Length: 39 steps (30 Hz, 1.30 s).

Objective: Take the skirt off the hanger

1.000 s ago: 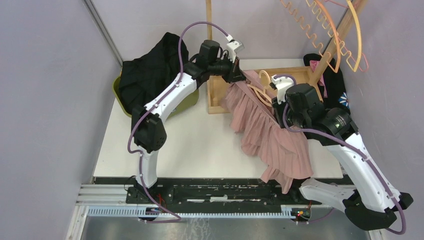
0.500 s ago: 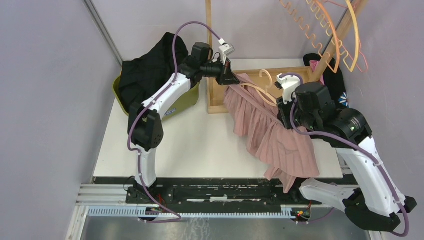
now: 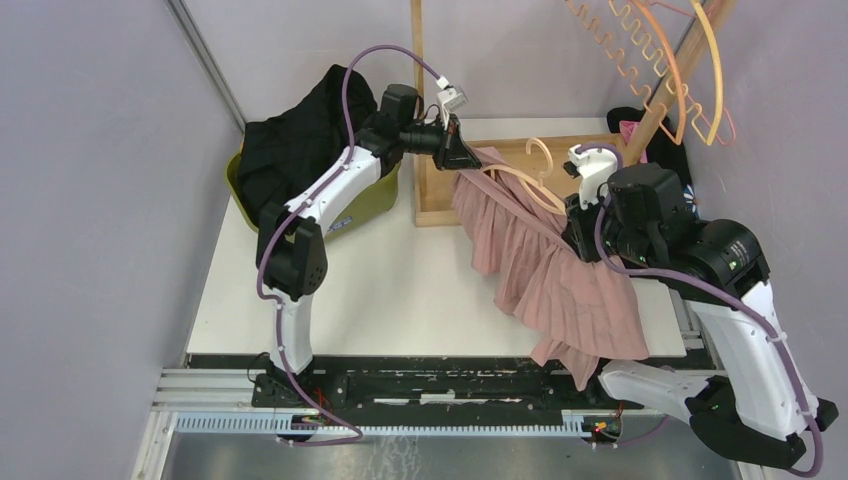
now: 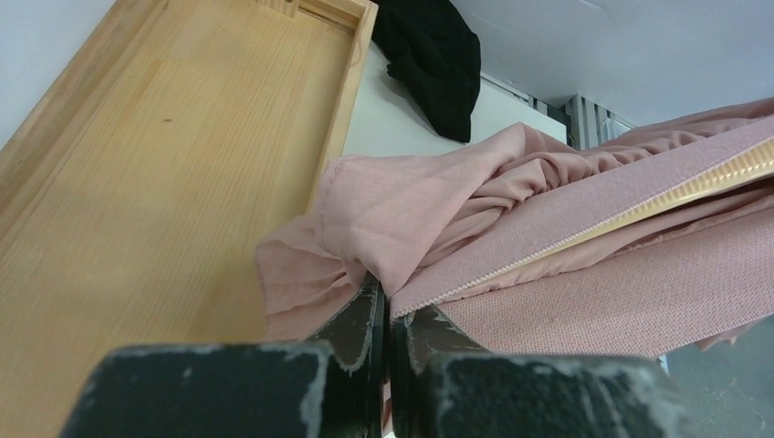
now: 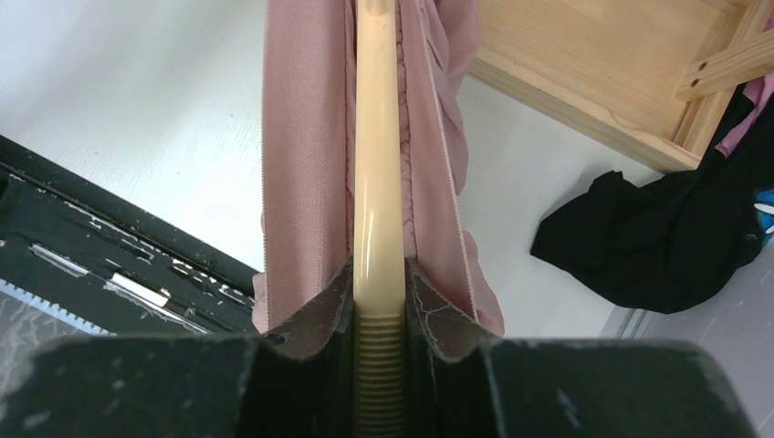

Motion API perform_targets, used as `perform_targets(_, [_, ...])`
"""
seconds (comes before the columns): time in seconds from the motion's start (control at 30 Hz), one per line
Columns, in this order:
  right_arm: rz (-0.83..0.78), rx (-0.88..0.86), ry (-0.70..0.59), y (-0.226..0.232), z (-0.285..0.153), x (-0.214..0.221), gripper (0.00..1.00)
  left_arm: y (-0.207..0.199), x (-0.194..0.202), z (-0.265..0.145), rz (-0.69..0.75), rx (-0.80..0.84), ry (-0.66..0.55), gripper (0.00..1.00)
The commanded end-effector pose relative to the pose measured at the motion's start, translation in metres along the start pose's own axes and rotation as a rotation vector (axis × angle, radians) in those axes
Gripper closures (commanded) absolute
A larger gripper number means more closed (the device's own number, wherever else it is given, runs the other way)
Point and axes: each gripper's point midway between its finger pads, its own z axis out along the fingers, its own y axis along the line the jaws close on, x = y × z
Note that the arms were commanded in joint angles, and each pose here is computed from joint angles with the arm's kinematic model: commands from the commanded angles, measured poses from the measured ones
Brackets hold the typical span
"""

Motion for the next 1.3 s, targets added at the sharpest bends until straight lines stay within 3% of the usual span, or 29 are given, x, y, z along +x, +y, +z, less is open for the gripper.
perform_targets(0.0, [0.01,0.02,0.027,-0.018,-0.085,0.052,0.99,0.206,0.065,-0.122,-0.112,-0.674,0.025,0.97])
perform_targets(0.17, [0.015,0.022,0.01,-0.02,-0.095,0.052,0.99,0.211,0.071,-0.129,-0.114,-0.691,0.033,0.97])
perform_targets(0.4, [0.061,-0.036,-0.078,-0.006,-0.076,0.029,0.99,0.202,0.078,-0.125,-0.126,-0.667,0.042,0.97])
perform_targets(0.7, [0.065,-0.003,-0.097,-0.015,-0.096,0.029,0.99,0.209,0.09,-0.122,-0.153,-0.658,0.049,0.97])
perform_targets(0.93, [0.094,-0.1,-0.262,0.007,-0.068,-0.023,0.99,0.19,0.091,-0.105,-0.164,-0.599,0.054,0.97])
perform_targets(1.17, [0.062,-0.005,-0.471,-0.005,-0.04,-0.085,0.99,0.168,0.089,-0.085,-0.183,-0.532,0.048,0.97])
perform_targets(1.27, [0.024,0.025,-0.455,-0.006,-0.022,-0.099,0.99,0.152,0.081,-0.072,-0.189,-0.491,0.043,0.97])
